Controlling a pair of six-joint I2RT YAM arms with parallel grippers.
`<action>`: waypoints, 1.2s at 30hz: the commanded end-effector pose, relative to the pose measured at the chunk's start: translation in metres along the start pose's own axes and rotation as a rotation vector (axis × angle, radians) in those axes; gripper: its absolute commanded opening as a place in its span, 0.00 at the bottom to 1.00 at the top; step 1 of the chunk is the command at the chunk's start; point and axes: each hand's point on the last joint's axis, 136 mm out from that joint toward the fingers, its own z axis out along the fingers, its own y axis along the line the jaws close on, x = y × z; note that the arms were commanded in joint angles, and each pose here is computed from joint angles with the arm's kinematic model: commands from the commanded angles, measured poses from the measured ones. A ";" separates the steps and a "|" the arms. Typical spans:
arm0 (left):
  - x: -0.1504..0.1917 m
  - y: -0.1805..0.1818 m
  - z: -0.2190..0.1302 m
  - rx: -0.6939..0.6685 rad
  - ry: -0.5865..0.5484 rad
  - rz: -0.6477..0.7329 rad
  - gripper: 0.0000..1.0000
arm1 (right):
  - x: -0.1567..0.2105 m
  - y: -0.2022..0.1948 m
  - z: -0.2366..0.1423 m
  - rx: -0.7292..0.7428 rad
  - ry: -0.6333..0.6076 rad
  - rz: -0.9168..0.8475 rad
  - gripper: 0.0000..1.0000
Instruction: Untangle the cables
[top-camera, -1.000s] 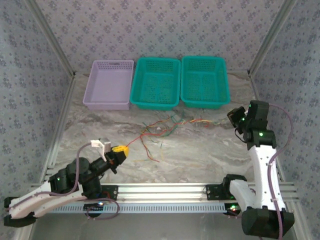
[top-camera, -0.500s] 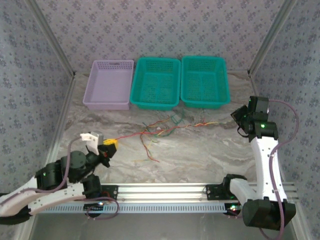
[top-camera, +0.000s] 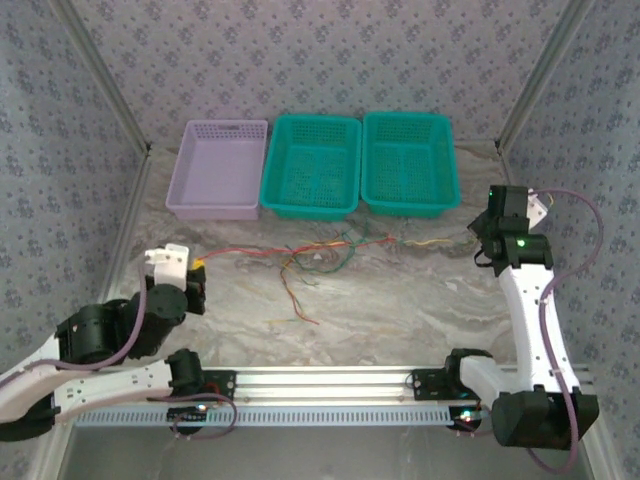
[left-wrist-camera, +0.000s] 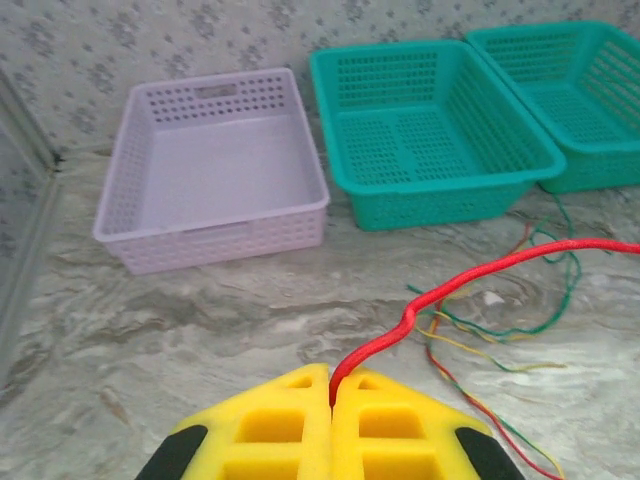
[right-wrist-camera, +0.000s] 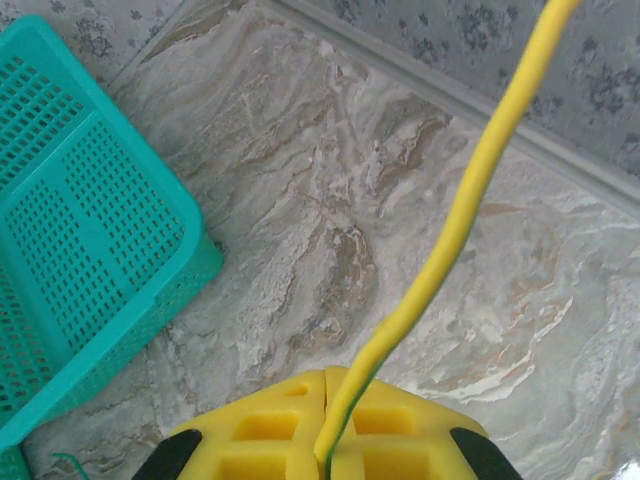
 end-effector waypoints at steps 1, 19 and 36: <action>-0.033 0.058 -0.023 -0.229 -0.122 0.002 0.00 | -0.029 -0.024 -0.009 0.164 -0.142 -0.044 0.00; -0.075 0.074 -0.041 -0.363 -0.135 0.176 0.00 | -0.018 -0.017 0.007 0.116 -0.064 -0.022 0.00; -0.022 -0.020 0.038 -0.176 0.039 0.181 0.00 | -0.001 0.058 -0.034 -0.183 -0.095 -0.292 0.00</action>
